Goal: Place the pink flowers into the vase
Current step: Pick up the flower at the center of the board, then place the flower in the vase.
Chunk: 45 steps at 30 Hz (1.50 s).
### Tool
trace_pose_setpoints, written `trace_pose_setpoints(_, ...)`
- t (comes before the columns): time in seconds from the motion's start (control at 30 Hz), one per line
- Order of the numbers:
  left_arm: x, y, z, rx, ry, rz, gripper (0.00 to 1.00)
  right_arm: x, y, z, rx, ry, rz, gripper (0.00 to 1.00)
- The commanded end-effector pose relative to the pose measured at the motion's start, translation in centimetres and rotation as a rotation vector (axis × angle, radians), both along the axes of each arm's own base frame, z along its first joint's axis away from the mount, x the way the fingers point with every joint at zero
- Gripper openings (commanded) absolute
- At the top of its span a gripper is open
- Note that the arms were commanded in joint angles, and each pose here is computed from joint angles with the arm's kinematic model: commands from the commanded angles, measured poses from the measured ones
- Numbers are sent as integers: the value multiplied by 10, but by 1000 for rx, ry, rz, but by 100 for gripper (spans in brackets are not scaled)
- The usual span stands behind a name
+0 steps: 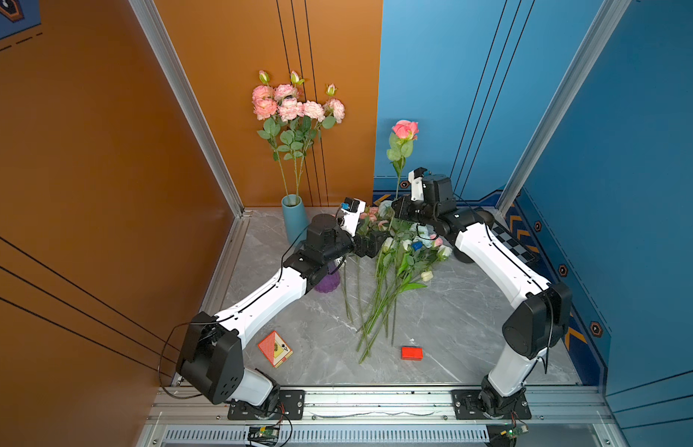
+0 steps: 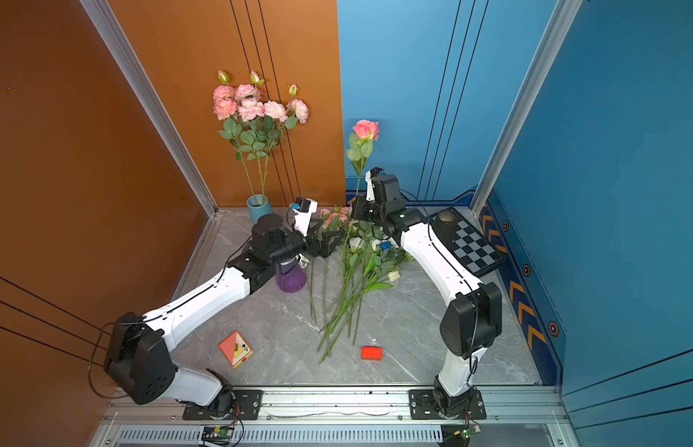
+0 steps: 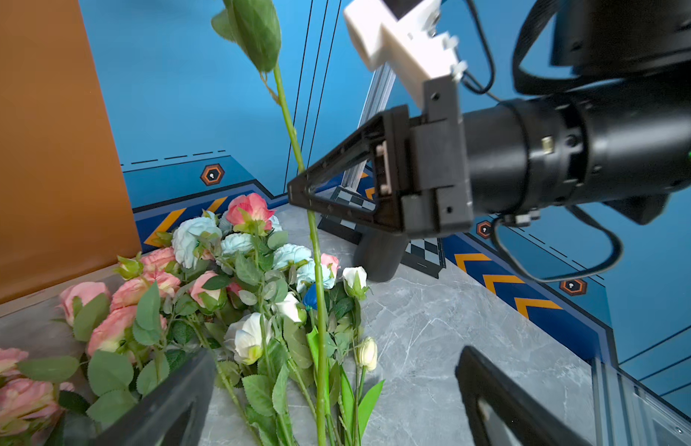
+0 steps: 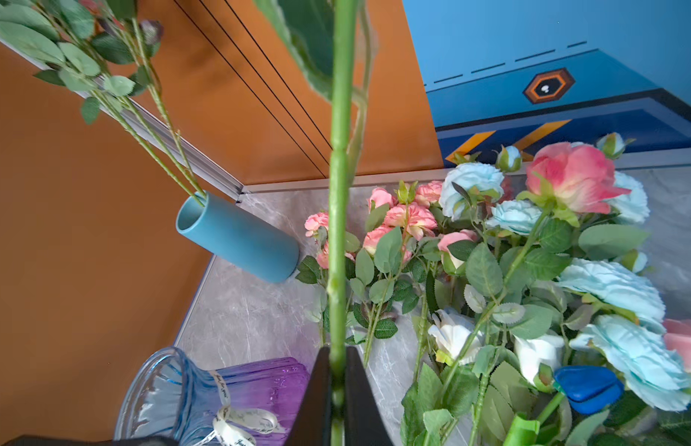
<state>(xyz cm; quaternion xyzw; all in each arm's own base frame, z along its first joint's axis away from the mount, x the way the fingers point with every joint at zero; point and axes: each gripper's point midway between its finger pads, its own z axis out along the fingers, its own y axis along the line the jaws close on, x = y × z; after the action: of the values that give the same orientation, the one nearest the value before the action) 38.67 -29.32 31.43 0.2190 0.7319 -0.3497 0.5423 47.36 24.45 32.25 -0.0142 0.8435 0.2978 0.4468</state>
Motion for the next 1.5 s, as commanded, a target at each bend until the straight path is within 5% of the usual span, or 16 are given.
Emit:
trace_pose_setpoints(0.0,3,-8,3,23,-2,-22,99,-4,-4,30,24,-107,-9,9)
trace_pose_setpoints(0.2,9,-22,-2,51,-11,-30,94,-11,-3,43,55,-130,2,9)
trace_pose_setpoints(0.27,10,-27,-3,57,-17,-48,80,-13,-2,45,63,-132,10,9)
trace_pose_setpoints(0.57,25,-32,-12,71,-8,-30,60,-17,7,41,87,-126,31,9)
trace_pose_setpoints(0.7,31,-33,-14,72,-2,-22,58,-21,9,42,95,-124,43,9)
trace_pose_setpoints(1.13,46,-34,-17,55,22,-7,13,-26,16,40,98,-116,64,9)
trace_pose_setpoints(1.47,51,-32,-24,37,60,-2,0,-29,17,41,95,-119,67,10)
